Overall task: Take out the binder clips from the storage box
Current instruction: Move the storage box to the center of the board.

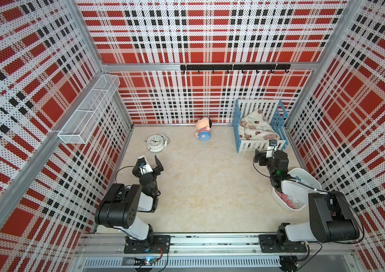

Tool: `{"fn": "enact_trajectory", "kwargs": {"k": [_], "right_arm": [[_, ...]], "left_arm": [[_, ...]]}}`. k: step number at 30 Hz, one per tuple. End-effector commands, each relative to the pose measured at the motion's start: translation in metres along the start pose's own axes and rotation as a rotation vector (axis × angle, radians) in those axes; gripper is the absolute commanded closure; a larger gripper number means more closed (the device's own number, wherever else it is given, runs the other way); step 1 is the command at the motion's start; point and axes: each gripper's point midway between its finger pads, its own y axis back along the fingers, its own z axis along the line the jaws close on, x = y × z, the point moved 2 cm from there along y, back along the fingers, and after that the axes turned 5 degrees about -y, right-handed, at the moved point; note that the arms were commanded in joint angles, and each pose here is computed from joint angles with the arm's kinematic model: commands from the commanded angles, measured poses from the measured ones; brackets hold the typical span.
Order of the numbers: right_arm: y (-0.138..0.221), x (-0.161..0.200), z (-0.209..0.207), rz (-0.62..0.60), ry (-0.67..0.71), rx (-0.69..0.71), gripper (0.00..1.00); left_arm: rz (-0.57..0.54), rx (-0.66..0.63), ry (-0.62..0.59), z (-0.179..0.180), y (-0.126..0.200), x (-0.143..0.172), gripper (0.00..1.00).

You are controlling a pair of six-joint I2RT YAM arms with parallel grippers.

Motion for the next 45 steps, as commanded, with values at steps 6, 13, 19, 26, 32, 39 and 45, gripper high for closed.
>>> {"fn": "enact_trajectory", "kwargs": {"k": [6,13,19,26,32,39,45], "right_arm": [[0.041,-0.007,0.002,0.235,-0.039,0.039,0.00],[0.068,-0.012,0.003,0.402,-0.141,0.059,0.00],[0.076,0.020,0.009,0.555,-0.225,0.044,0.00],[0.079,0.042,0.003,0.617,-0.297,0.115,0.00],[0.090,0.053,-0.005,0.658,-0.362,0.196,0.00],[0.104,0.072,-0.010,0.690,-0.493,0.273,0.00],[0.112,0.079,-0.011,0.702,-0.533,0.294,0.00]], "left_arm": [[-0.029,-0.014,-0.021,-0.007,0.002,-0.026,0.01],[0.038,0.039,-0.071,-0.038,0.004,-0.038,0.03],[0.097,0.120,-0.061,-0.075,0.016,-0.050,0.04],[0.097,0.274,0.016,-0.109,0.038,-0.067,0.05],[0.096,0.310,0.016,-0.118,0.047,-0.071,0.05],[0.115,0.343,0.022,-0.123,0.049,-0.071,0.05],[0.132,0.371,0.037,-0.128,0.050,-0.070,0.05]]}}
